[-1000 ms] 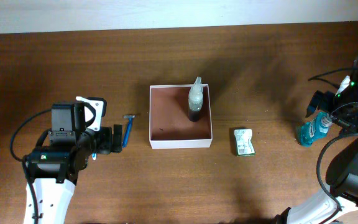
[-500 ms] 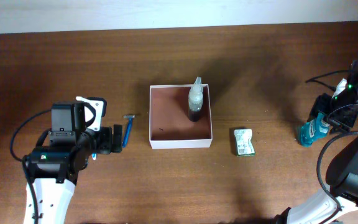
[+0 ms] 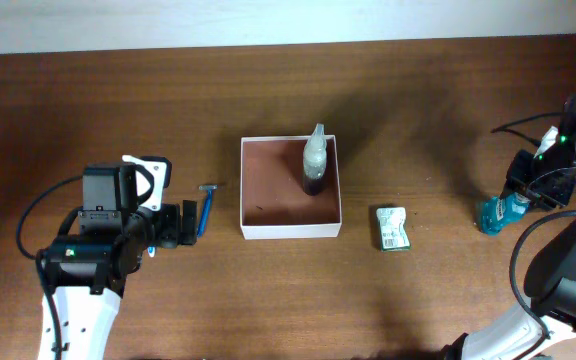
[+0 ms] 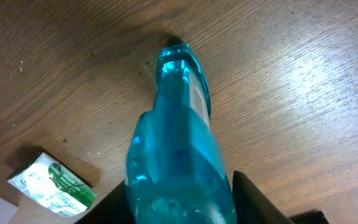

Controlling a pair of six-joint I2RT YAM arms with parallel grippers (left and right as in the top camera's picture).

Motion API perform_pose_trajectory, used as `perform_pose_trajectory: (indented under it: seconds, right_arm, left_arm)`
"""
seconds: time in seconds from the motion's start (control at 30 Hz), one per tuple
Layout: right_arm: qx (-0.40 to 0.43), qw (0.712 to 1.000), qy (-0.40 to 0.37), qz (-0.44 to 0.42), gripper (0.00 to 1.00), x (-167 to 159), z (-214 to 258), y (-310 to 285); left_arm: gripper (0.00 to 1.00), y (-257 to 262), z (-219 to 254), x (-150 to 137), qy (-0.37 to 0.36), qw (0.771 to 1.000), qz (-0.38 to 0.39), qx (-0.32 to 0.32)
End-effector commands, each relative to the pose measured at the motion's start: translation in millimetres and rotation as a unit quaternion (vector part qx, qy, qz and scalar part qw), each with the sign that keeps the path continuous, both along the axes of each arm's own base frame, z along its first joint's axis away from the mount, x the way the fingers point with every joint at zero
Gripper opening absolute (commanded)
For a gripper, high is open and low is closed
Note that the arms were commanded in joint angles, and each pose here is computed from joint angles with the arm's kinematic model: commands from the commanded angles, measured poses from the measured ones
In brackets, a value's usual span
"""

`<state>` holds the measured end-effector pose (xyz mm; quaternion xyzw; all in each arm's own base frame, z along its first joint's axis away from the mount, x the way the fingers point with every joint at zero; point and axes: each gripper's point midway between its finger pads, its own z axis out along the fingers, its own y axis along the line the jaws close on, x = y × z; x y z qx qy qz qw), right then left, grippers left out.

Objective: Pack container
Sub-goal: 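Move right gripper to the teal Listerine bottle and grasp its neck, then carry the Listerine bottle into the box beside the soap bottle, release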

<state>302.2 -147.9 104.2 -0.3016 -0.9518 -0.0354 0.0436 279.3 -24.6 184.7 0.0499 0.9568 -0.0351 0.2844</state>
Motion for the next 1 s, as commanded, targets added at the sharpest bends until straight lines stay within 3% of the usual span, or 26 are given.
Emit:
perform_pose_trajectory:
  seconds: [0.0,0.4,0.47,0.57,0.67,0.97]
  right_arm:
    - [0.004,1.0,-0.001,0.0,0.38,-0.6,-0.1,1.4]
    - [0.006,1.0,-0.008,0.0,0.27,0.3,3.5,3.1]
    - [0.002,1.0,-0.015,0.0,0.2,0.8,8.2,2.8]
    - [-0.003,1.0,-0.03,0.0,0.17,1.8,17.4,3.5]
    - [-0.012,0.999,-0.046,0.008,0.04,3.6,28.8,8.5]
    - [-0.039,0.99,-0.115,0.077,0.04,10.4,76.9,49.3]
  left_arm:
    - [0.99,-3.1,5.6,1.6,-0.006,1.0,-0.001,-0.009]
    - [0.99,-3.1,5.6,1.6,-0.006,1.0,-0.001,-0.009]
    - [0.99,-3.1,5.6,1.6,-0.006,1.0,-0.001,-0.009]
    - [0.99,-3.1,5.6,1.6,-0.006,1.0,-0.001,-0.009]
    - [0.99,-3.1,5.6,1.6,-0.006,1.0,-0.001,-0.009]
    - [1.0,-3.1,5.6,1.6,-0.006,1.0,-0.001,-0.009]
